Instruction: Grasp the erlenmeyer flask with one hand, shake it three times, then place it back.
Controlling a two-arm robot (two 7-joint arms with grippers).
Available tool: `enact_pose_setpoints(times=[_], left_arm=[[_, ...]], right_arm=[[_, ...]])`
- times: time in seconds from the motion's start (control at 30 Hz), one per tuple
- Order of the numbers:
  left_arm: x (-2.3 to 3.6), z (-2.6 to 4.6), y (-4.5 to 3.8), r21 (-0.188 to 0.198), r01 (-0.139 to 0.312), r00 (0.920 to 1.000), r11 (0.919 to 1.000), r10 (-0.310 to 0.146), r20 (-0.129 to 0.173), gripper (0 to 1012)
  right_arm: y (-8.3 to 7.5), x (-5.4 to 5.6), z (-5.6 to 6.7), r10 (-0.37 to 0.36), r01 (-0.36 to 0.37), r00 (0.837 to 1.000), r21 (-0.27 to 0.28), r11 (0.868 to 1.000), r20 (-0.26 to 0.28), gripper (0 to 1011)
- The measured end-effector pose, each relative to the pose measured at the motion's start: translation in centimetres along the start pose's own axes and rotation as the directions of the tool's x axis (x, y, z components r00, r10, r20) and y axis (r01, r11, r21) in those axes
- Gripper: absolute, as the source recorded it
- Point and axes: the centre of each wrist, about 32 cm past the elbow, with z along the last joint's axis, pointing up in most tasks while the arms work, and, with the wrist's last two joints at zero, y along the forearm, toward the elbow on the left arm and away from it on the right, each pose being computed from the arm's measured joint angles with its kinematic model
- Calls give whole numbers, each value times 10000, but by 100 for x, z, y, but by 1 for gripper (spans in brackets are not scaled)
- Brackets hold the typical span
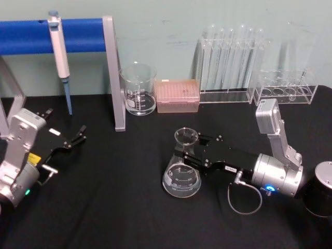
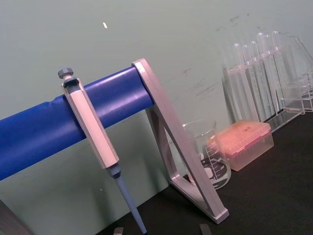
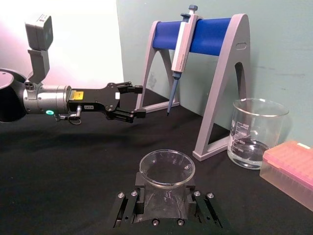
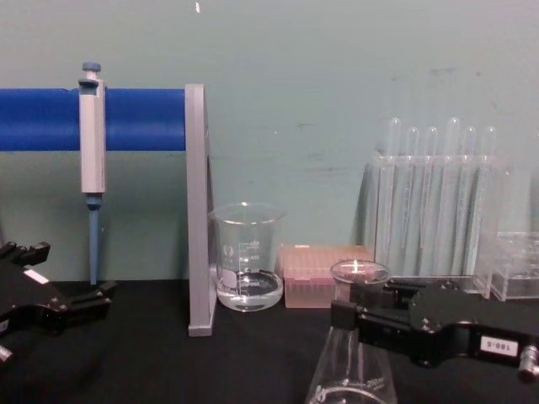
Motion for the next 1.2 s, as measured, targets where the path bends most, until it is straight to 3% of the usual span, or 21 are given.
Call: enact_pose_setpoints(times=[1.2], left_arm=[[0,0,0,0,-1,10000,10000,1,-1,1001]], right_arm=[[17,9,-11,13,-14,10000,-146,9999,-49,456]])
